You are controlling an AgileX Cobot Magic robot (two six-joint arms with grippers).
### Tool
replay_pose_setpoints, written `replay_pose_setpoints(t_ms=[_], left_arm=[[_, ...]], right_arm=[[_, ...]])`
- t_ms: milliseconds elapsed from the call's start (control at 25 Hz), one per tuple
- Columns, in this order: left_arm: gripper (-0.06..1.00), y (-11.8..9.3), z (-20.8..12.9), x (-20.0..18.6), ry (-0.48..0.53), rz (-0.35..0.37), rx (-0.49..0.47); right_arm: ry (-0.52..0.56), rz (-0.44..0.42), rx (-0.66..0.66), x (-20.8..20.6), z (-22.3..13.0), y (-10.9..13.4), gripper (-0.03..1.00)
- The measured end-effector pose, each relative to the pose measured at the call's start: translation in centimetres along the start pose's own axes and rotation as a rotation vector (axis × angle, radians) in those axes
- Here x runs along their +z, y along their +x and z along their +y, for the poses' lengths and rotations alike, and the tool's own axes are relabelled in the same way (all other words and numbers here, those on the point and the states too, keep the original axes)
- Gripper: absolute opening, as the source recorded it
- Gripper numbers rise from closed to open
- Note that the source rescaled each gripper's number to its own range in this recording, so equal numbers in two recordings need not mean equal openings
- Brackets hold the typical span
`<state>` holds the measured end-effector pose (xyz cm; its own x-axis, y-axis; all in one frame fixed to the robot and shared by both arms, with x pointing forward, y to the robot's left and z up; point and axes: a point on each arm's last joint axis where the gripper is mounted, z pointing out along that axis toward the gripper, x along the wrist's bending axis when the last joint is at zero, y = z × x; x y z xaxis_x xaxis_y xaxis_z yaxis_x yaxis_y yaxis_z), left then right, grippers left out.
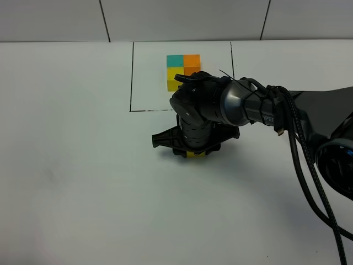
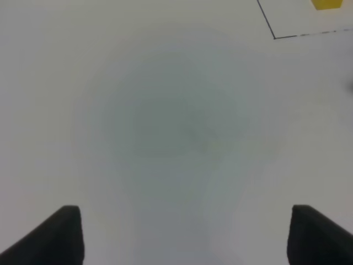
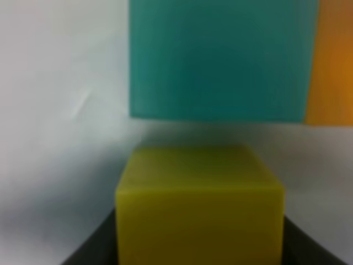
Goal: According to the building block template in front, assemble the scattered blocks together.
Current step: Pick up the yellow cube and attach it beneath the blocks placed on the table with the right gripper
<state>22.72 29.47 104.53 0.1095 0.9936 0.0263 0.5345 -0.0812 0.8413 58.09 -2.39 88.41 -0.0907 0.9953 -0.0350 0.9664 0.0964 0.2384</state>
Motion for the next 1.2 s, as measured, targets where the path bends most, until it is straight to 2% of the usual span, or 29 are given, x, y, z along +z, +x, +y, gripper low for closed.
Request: replay_pose_setpoints(t_ms=[1200], left_arm=[[0.82,0.0,0.0,0.0,0.0,0.0,0.0]], right_arm=[[-0.04,-0.005,-0.003,0.28,0.6,-0.35,0.01]])
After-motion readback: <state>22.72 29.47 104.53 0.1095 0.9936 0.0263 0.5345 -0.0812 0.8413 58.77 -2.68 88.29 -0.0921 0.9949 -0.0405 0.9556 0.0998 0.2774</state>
